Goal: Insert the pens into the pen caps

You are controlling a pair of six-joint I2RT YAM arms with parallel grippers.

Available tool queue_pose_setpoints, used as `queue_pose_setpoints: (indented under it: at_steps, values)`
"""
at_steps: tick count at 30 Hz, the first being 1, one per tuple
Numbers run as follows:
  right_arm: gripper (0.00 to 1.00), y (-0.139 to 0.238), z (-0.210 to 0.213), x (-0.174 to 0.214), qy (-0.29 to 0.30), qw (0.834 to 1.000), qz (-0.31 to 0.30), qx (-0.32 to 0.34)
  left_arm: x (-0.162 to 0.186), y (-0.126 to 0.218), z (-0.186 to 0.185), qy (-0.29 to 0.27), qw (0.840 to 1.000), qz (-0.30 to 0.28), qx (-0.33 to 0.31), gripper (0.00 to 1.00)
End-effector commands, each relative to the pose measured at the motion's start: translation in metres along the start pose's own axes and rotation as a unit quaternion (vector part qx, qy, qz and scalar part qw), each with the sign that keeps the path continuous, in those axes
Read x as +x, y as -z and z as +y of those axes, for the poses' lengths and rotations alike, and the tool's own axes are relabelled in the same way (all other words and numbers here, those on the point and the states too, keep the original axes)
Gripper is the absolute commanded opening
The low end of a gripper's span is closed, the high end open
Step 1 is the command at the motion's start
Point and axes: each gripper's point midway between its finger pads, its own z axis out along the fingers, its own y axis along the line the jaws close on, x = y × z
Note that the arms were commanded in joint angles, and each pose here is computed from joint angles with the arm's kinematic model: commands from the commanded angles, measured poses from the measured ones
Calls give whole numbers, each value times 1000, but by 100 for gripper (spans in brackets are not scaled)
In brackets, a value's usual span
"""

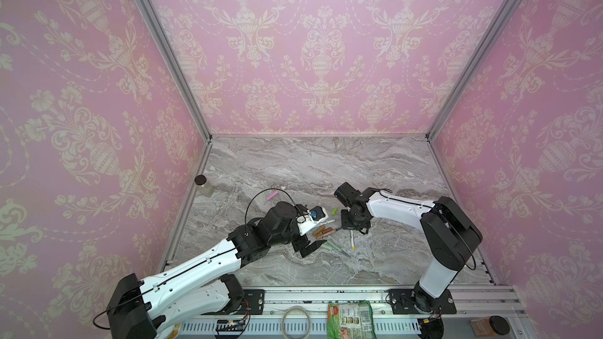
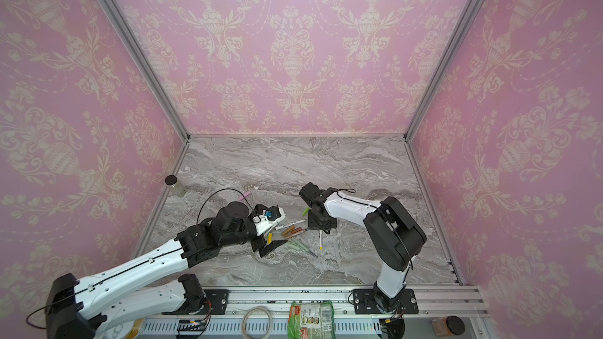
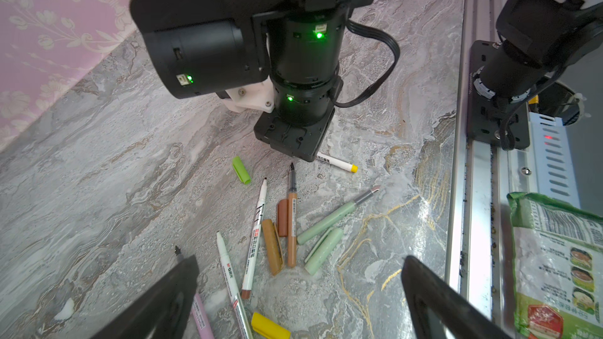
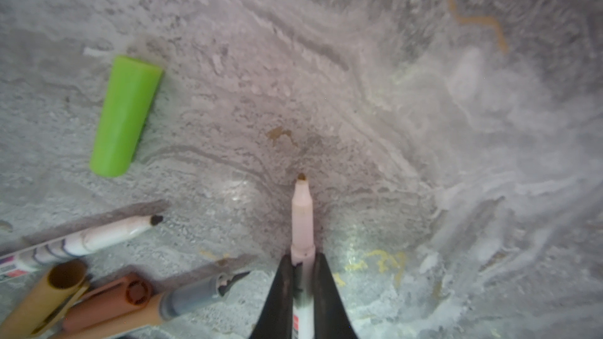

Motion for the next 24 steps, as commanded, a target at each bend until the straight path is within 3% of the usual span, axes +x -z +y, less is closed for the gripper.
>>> queue_pose_setpoints:
  at_steps: [1, 5, 10, 14, 18, 24]
  values:
    - [5, 21, -9, -13, -11, 1000, -25, 0, -23, 3, 14, 54, 997, -45, -39, 99]
    - [3, 78, -8, -47, -46, 990, -108, -80, -39, 3, 14, 111, 991, -72, -29, 99]
    - [0, 170, -2, -83, -75, 946, -231, -214, -61, -5, 5, 189, 977, -81, 49, 99]
    - [0, 228, 8, -91, -55, 913, -284, -288, -85, -10, 3, 265, 948, -103, 139, 97]
    - [0, 257, 20, -89, -34, 888, -307, -339, -107, -11, 4, 306, 924, -122, 197, 95]
    - [0, 272, 35, -87, -15, 862, -316, -395, -124, -18, 0, 328, 905, -123, 243, 92]
